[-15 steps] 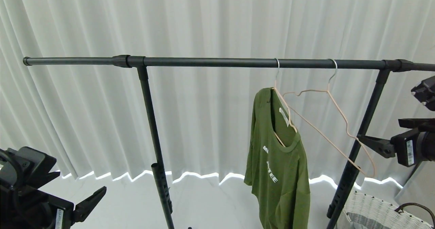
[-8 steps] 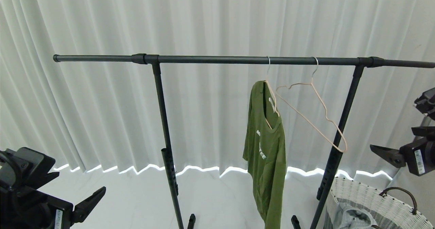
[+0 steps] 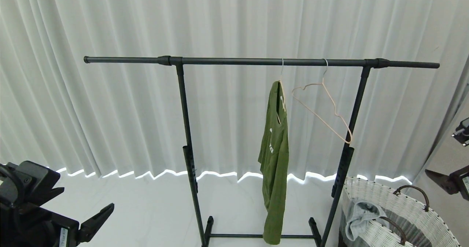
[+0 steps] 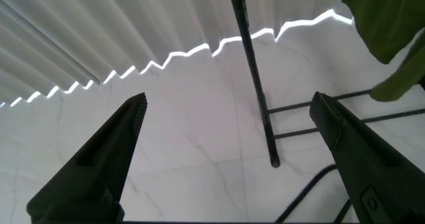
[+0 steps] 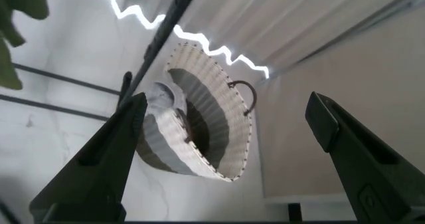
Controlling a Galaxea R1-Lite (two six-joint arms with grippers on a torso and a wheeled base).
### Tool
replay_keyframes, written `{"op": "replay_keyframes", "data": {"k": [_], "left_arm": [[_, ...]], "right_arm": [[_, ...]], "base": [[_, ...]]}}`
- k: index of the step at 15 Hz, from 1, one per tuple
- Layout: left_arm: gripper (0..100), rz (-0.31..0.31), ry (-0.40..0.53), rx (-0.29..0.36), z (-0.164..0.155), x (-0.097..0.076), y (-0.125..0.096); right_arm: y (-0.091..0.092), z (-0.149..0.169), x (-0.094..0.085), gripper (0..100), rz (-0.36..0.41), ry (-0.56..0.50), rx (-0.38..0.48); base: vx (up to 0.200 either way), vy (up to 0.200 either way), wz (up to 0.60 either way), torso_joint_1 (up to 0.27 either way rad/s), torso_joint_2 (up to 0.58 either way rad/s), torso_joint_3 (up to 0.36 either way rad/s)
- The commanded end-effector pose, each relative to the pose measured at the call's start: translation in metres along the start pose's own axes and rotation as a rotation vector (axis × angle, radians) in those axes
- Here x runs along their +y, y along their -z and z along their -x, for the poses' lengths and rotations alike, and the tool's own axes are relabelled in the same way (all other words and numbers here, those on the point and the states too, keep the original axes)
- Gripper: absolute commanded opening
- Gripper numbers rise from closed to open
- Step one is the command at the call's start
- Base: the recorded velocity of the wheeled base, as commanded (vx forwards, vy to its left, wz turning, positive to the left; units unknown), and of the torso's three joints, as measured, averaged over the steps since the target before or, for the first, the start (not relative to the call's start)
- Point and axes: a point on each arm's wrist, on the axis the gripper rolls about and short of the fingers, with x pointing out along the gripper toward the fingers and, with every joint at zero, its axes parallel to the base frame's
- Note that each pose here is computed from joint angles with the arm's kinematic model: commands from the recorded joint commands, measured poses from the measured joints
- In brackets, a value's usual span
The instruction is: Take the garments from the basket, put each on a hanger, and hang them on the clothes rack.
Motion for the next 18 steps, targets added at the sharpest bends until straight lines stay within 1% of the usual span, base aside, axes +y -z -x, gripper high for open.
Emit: {"op": "replay_keyframes", "data": {"k": [1,3,6,11,12,15,18], "left_arm": [[100,0.001,0.0,0.0,0.0,0.0,0.001],[100,0.001,0.0,0.0,0.0,0.0,0.001],[100,-0.006,0.001,-0.002,0.001,0.0,0.0],[100,0.007,0.0,-0.001,0.001,0.0,0.001],[100,0.027,0.0,-0.006,0.001,0.0,-0.001],[100,0.148,-0.007,-0.023,0.0,0.003,-0.007],[100,0.149,-0.005,-0.016,0.001,0.001,-0.004]], "right_arm": [[0.011,-0.002,0.004,100,0.001,0.007,0.015],[0.019,-0.001,0.007,100,0.002,0.008,0.014],[0.023,-0.001,0.009,100,0.003,0.003,0.025],[0.026,-0.002,0.011,100,0.005,-0.001,0.033],[0.028,-0.002,0.012,100,0.007,-0.004,0.04],[0.032,-0.001,0.013,100,0.007,-0.007,0.047],[0.034,0.0,0.011,100,-0.001,0.01,0.055]], "base": [[0.0,0.0,0.0,0.0,0.0,0.0],[0.0,0.0,0.0,0.0,0.0,0.0],[0.0,0.0,0.0,-0.019,0.05,0.028],[0.0,0.0,0.0,-0.171,0.41,0.236],[0.0,0.0,0.0,-0.203,0.48,0.281],[0.0,0.0,0.0,-0.19,0.47,0.284],[0.0,0.0,0.0,-0.175,0.47,0.295]]}}
